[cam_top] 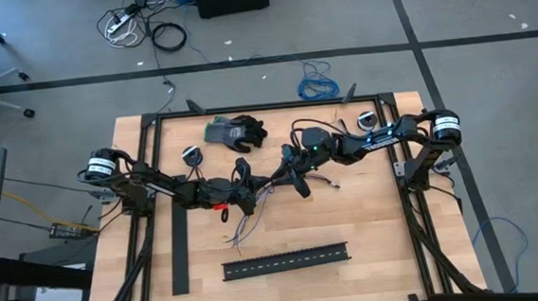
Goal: Ziptie cables
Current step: Wrap the cables together using the black zip tie
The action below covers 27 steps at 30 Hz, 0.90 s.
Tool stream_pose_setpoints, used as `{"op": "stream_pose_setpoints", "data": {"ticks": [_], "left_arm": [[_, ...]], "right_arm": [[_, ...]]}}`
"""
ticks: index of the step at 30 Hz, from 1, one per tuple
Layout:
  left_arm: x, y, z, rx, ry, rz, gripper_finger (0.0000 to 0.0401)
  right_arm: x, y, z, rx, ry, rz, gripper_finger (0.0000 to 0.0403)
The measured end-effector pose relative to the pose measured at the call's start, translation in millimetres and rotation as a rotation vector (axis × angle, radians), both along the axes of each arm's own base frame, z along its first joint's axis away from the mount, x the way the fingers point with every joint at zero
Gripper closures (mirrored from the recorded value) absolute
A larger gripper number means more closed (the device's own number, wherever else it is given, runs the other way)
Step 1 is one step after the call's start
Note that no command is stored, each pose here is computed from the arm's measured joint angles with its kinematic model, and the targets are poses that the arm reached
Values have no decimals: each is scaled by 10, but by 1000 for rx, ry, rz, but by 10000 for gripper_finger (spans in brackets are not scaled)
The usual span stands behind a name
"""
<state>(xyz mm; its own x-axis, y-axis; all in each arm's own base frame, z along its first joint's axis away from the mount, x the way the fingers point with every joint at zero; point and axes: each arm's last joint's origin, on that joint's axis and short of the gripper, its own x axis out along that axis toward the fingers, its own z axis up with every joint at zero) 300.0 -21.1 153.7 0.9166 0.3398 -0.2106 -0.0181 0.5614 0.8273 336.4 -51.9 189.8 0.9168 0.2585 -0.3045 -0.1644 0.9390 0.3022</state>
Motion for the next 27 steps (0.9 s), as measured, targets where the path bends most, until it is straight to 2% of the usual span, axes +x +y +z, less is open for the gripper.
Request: {"op": "stream_pose_setpoints", "data": {"ticks": [8,27], "left_arm": [[0,0,0,-2,-1,0,401],[-3,-3,-22,-42,10,-3,401]], "right_arm": [[-1,-2,-5,-48,-8,7,397],[6,-69,59,-3,-64,-14,403]]}}
